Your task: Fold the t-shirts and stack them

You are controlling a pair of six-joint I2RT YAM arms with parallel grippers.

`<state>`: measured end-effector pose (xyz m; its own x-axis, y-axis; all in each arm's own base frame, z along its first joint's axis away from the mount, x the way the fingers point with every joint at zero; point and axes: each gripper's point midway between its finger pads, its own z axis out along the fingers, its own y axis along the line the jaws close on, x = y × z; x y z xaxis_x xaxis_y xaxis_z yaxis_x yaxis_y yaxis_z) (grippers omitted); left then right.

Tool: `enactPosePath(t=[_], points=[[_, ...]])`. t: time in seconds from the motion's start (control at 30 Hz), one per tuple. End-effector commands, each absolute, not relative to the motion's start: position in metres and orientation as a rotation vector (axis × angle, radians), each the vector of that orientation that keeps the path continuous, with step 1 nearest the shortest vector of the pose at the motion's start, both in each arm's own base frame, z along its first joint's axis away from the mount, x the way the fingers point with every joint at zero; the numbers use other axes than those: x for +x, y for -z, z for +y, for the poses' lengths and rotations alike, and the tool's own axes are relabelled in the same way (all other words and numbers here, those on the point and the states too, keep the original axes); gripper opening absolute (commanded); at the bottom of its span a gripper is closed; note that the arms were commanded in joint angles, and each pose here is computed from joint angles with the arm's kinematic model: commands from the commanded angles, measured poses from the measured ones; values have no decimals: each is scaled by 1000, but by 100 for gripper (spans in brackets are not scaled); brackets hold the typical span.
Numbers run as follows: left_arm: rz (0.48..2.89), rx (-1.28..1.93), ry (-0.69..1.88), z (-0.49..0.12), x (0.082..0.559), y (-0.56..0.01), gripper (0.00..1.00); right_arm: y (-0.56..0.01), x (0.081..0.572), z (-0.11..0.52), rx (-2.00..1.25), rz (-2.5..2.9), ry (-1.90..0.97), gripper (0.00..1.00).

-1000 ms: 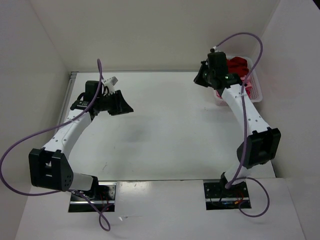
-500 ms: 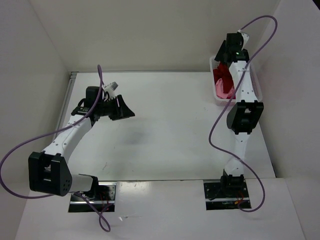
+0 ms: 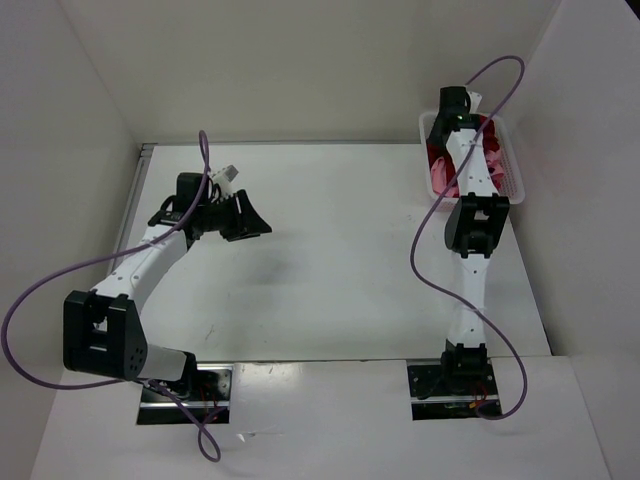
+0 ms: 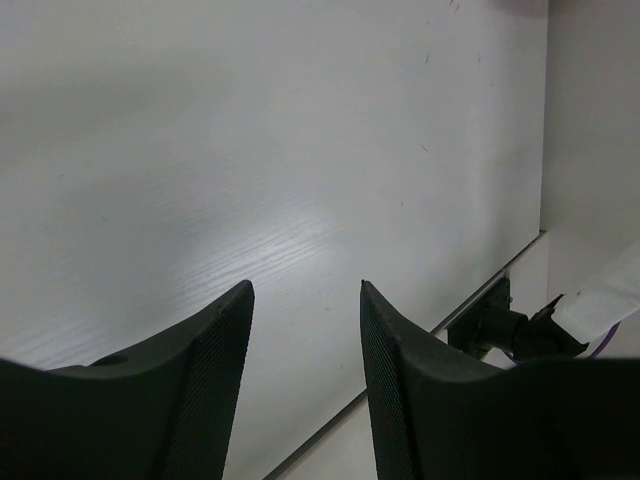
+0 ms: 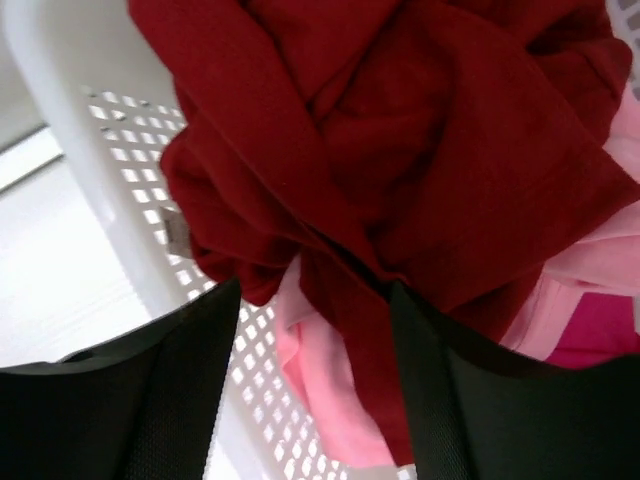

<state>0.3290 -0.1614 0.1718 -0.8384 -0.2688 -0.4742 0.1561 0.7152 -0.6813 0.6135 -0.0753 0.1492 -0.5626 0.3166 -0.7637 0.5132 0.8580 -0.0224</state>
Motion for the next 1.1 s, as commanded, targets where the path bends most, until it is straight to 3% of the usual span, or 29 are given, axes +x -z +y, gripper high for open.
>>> enactPosePath(t=[0.0, 0.07, 0.17, 0.33, 0.57, 0.6, 0.67, 0.7, 0.87, 0.97, 1.0, 1.07], points=[[2308, -39, 1024, -166, 337, -184, 55, -185, 622, -99, 653, 2085, 351, 60], [2308, -44, 1014, -165, 338, -183, 55, -182, 622, -107, 669, 2082, 368, 51], [2301, -51, 1018, -166, 340, -185, 55, -181, 626, -113, 699, 2062, 359, 27], [2302, -63, 996, -163, 342, -183, 55, -209, 628, -113, 724, 2004, 295, 1], [2248, -47, 999, -165, 352, -207, 56, -360, 601, -66, 600, 1806, -58, 1], [2248, -47, 999, -165, 352, -207, 56, -413, 583, -58, 553, 1706, -116, 1], [2222, -30, 1008, -167, 355, -215, 57, -424, 571, -52, 536, 1677, -125, 1], [2215, -36, 1013, -167, 356, -219, 57, -461, 556, -55, 522, 1574, -115, 1], [2184, -22, 1012, -167, 353, -230, 61, -399, 573, -69, 514, 1743, -7, 28], [2194, -32, 1002, -165, 350, -227, 63, -353, 590, -76, 524, 1834, 25, 38], [2194, -32, 1002, -165, 350, -227, 63, -345, 593, -77, 518, 1850, 34, 50], [2194, -32, 1002, -165, 350, -227, 63, -314, 603, -90, 538, 1910, 40, 61]])
